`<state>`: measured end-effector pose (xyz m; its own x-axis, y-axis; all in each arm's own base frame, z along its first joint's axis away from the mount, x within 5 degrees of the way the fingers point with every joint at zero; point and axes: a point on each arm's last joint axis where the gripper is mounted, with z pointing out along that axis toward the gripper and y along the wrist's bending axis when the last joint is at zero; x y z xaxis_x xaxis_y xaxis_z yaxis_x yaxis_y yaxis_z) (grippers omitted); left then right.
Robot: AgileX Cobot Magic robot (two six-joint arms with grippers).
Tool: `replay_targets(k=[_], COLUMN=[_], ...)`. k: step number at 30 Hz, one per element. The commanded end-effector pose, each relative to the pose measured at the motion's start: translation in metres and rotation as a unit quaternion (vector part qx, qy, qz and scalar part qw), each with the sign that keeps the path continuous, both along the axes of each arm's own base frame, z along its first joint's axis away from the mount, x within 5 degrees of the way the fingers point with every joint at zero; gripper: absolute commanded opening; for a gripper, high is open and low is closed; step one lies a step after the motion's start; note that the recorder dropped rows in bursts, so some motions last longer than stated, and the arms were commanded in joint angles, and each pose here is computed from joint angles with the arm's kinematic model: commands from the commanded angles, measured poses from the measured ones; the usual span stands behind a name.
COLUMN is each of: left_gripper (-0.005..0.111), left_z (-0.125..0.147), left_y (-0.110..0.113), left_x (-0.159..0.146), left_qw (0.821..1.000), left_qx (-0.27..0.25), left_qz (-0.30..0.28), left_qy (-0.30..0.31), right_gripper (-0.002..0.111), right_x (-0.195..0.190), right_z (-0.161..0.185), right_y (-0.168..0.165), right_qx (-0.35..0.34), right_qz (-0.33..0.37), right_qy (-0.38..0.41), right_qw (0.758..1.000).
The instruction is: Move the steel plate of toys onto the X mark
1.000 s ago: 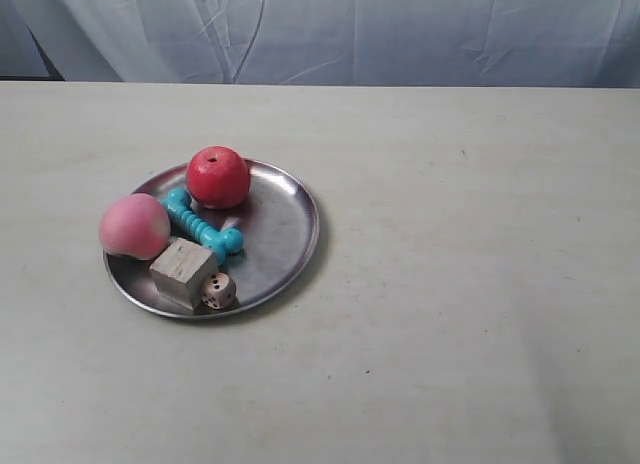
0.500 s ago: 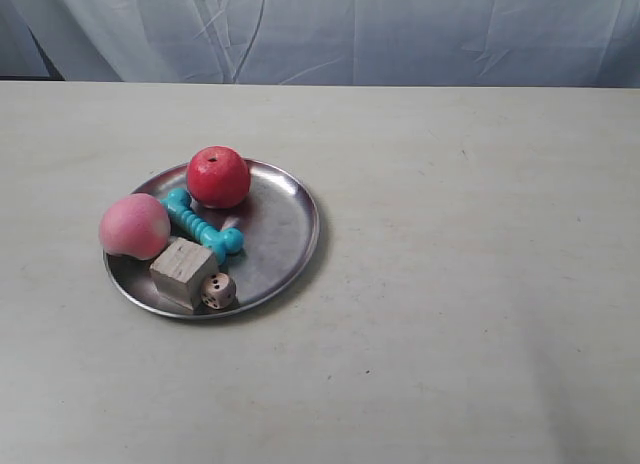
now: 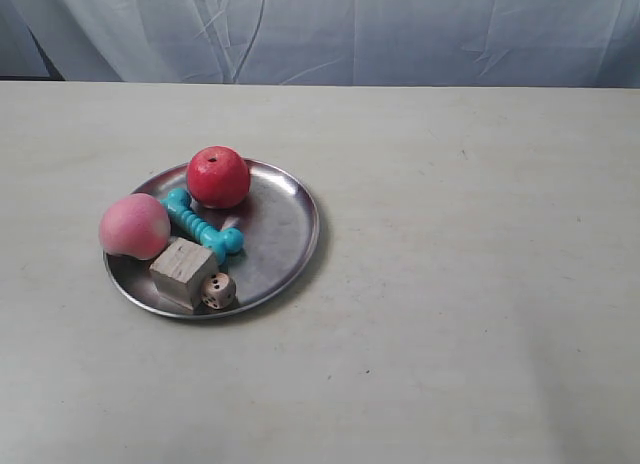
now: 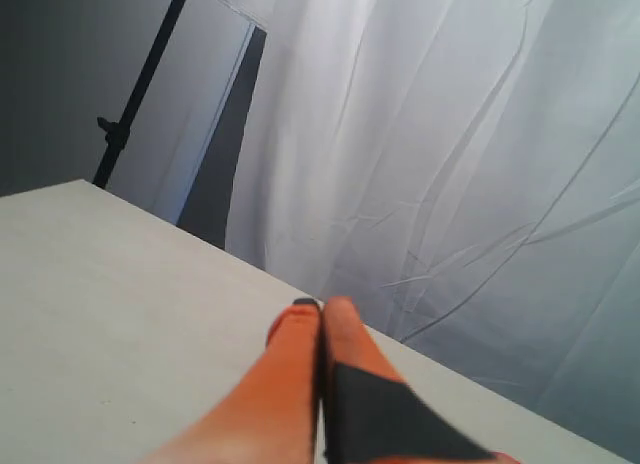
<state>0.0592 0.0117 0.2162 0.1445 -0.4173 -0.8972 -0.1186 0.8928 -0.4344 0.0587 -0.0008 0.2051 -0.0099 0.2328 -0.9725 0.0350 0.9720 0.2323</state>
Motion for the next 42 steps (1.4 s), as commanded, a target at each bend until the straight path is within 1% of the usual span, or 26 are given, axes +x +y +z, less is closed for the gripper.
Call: replay_targets(k=[1,10,17,42], left_gripper=[0.000,0.000,0.000,0.000], left_z=[-0.0039,-0.0043,-0.0017,-0.0018], left_y=[-0.0026,-0.0034,-0.0036,-0.0036], left_x=[0.0000,-0.0001,-0.0037,-0.0037], left_qw=[1.000,1.000,1.000,1.000], left_qx=[-0.005,-0.002,0.001,0.001], left_qz=[-0.014,-0.019,-0.018,-0.017], left_qy=[0.008,0.011,-0.010,-0.010], right_gripper=[0.000,0.000,0.000,0.000], right_x=[-0.0003,-0.0003,-0.0003,-0.0003], right_z=[0.0001,0.0001,0.0001,0.0001], right_y=[-0.0004,-0.0004,-0.0004,-0.0004], right_qx=[-0.001,0.000,0.000,0.000], right_qz=[-0.003,-0.003,-0.003,-0.003], right_qy=[-0.004,-0.004,-0.004,-0.004], right_qw=[1.000,1.000,1.000,1.000])
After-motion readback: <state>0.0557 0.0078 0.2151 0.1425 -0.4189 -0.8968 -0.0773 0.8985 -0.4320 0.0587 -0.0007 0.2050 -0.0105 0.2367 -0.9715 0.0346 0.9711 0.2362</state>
